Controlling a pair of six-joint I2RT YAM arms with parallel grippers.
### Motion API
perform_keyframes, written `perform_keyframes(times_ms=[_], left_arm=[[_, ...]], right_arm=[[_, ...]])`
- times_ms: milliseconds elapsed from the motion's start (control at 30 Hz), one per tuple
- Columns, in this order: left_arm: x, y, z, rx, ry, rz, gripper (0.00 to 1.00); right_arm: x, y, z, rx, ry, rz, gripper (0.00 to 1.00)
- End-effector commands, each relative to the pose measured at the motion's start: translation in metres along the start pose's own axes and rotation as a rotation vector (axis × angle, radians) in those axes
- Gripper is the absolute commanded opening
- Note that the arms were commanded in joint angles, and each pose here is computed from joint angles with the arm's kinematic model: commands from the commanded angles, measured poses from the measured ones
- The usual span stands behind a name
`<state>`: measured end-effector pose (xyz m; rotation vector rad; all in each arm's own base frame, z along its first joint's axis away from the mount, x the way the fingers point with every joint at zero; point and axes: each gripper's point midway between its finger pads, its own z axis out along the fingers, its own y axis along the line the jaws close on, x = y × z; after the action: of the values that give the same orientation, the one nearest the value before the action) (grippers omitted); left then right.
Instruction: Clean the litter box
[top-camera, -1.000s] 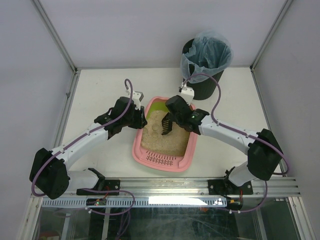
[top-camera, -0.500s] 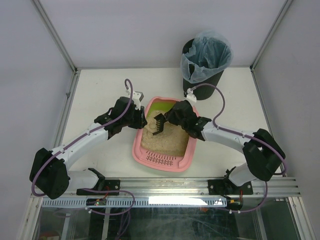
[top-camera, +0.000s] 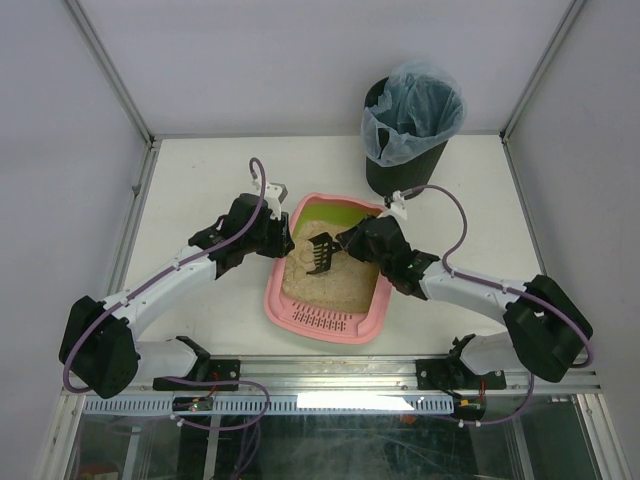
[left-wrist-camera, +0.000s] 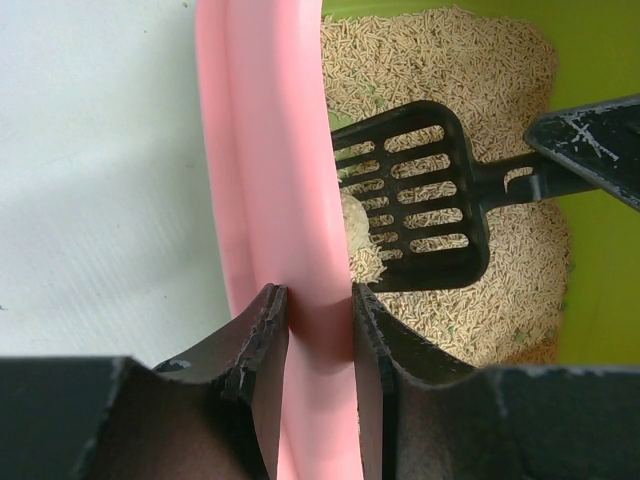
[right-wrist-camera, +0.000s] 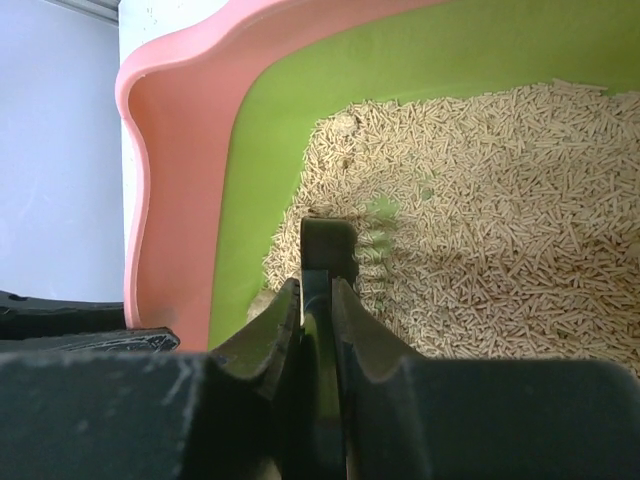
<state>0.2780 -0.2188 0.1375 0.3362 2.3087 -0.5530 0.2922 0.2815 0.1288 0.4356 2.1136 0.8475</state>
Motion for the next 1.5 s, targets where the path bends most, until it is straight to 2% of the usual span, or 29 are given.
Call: perform_keyframes(times_ms=[0, 1067, 1300, 1467], left_arm=[[0.04, -0.013, 0.003, 0.077, 0.148, 0.027, 0.25], [0.04, -0.011, 0.005, 0.064, 0.152, 0.03, 0.24], [0.038, -0.011, 0.005, 0.065, 0.145, 0.031, 0.25], [0.035, -0.012, 0.003, 0.065, 0.135, 0.03, 0.25]], right_arm=[[-0.027, 0.047, -0.016, -0.172, -0.066, 0.105, 0.0], [-0.053, 0.031, -0.053, -0.149, -0.145, 0.149, 0.0], [-0.06, 0.018, -0.072, -0.166, -0.137, 0.217, 0.0], [-0.068, 0.013, -0.09, -0.243, -0.106, 0.261, 0.0]])
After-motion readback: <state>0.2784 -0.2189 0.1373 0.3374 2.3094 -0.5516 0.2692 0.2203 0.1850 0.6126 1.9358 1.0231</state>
